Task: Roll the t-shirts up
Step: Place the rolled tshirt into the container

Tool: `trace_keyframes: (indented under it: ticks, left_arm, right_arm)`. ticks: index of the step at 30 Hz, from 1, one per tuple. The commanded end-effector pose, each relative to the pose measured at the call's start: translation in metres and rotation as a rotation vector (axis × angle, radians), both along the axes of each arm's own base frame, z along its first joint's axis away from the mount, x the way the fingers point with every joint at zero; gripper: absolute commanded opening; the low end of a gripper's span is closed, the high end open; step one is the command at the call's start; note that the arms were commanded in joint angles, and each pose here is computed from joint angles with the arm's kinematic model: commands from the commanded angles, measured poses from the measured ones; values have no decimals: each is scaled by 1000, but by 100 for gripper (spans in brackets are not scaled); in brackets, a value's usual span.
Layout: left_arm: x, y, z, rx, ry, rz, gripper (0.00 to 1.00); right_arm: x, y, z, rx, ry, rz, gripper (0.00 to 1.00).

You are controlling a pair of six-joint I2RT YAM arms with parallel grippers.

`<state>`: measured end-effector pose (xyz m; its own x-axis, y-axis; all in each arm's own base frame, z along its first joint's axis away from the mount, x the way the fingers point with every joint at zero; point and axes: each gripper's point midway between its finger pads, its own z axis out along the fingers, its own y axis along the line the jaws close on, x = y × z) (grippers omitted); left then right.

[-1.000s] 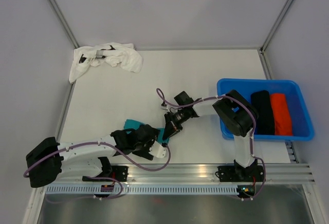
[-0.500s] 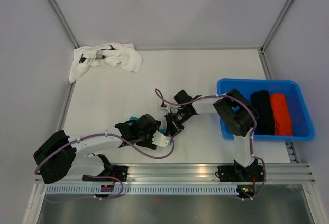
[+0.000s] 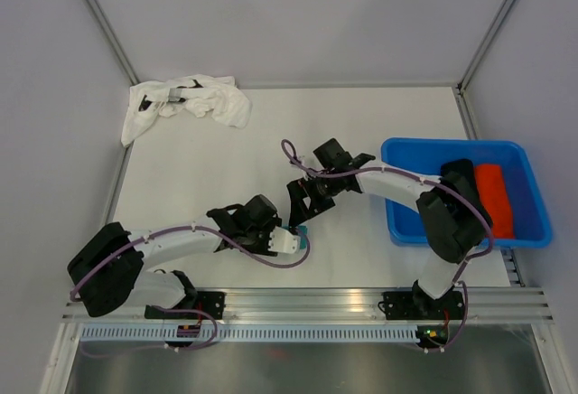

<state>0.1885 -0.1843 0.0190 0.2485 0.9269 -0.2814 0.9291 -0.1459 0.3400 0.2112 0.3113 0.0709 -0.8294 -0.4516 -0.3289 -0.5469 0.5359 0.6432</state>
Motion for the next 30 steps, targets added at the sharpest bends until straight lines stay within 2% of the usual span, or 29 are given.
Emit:
trace_keyframes:
  ticks: [1,4,7,9,10,12,13,15,16,19,20,21,22,23,25,30]
  left_arm:
    - [-35,5,-20,-26,230,75,59]
    - [-33,3,-12,-97,278,101,61]
    - [-33,0,-5,-130,297,97,62]
    - [-31,-1,-2,-145,305,100,62]
    - [-33,0,-3,-151,329,97,62]
    - [-34,0,-2,-159,360,94,62]
    - [-33,-1,-1,-176,382,94,62]
    - [-33,-1,0,-180,423,100,62]
    - [-32,0,0,-187,436,102,61]
    - [-28,2,3,-194,448,101,61]
    - [-27,1,4,-199,452,99,61]
    - [-26,1,6,-201,453,96,61]
    - [-25,1,5,-200,463,91,61]
    - [-24,1,6,-200,466,95,61]
    - [-23,0,6,-195,492,101,61]
    - [-19,-2,6,-205,512,111,61]
  right_arm:
    - [30,-20,16,-98,-160,-97,98]
    - [50,-40,30,-144,-286,-216,98]
    - [76,-66,61,-178,-491,-363,98]
    - [91,-74,103,-101,-668,-450,98]
    - [100,-75,148,6,-804,-509,98]
    - [95,-80,165,88,-925,-512,98]
    - [99,-76,198,212,-1037,-546,98]
    - [83,-86,204,304,-1117,-563,98]
    - [77,-84,221,387,-1185,-557,98]
    - [46,-64,203,447,-1202,-297,98]
    - [35,-55,198,463,-1196,-201,94]
    - [31,-50,190,417,-1259,-114,91]
    - [25,-49,167,334,-1245,-51,90]
    - [22,-49,155,258,-1290,-4,90]
    - [-4,-36,126,139,-1363,164,91]
    - [-48,-19,103,142,-1389,334,91]
